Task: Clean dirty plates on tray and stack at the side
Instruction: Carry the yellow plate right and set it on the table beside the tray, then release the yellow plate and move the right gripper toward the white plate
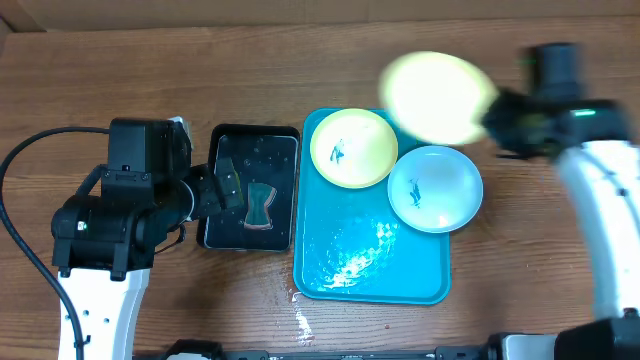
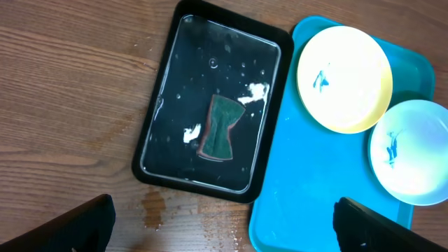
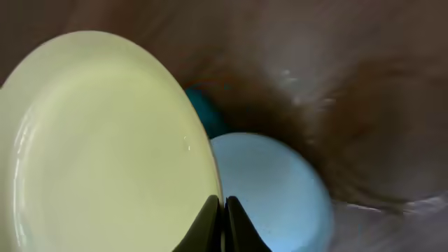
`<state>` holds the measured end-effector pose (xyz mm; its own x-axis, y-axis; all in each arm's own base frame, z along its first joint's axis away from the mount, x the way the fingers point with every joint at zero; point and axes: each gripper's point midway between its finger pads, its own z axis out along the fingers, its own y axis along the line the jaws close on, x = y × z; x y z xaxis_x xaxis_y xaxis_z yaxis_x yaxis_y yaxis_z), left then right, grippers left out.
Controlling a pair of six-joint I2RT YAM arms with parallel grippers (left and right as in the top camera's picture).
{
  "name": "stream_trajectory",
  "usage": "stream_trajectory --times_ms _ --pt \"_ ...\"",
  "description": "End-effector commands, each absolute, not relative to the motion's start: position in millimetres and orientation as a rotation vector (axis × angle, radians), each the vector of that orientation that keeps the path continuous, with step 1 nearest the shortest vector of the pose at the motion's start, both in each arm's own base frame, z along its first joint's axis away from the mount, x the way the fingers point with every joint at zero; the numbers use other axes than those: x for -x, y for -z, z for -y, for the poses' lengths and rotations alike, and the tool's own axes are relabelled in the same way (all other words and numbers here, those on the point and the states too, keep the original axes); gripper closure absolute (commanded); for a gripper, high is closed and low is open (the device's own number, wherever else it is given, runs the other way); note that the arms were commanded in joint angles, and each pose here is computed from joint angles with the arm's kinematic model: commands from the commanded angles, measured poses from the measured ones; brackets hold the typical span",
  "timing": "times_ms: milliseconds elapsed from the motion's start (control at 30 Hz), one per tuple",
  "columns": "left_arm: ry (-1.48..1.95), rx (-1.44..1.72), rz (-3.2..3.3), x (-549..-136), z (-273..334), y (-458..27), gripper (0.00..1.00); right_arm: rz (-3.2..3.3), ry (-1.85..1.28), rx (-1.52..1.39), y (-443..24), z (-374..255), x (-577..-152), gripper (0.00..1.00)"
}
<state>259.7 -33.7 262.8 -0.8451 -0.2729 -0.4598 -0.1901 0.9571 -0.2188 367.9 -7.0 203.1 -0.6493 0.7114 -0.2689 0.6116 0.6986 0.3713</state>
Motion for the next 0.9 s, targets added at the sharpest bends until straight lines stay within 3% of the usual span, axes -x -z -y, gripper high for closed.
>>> stream_trajectory --times_ms 0,133,267,600,867 --pt "0.211 0.300 -2.571 -260 31 -271 0.00 -2.446 -0.364 -1.272 -200 78 -347 0.96" --pt "0.211 0.300 -2.571 -260 31 -271 0.00 -2.344 -0.191 -1.597 -174 156 -305 0.96" --pt "0.212 0.300 -2.571 -260 31 -272 0.00 -2.287 -0.066 -1.782 -142 193 -269 0.96" --pt "0.207 0.283 -2.572 -260 31 -271 0.00 -2.384 0.130 -1.893 -70 183 -221 0.96" --pt "0.204 0.270 -2.572 -260 31 -272 0.00 -2.576 0.133 -1.788 -27 133 -210 0.96"
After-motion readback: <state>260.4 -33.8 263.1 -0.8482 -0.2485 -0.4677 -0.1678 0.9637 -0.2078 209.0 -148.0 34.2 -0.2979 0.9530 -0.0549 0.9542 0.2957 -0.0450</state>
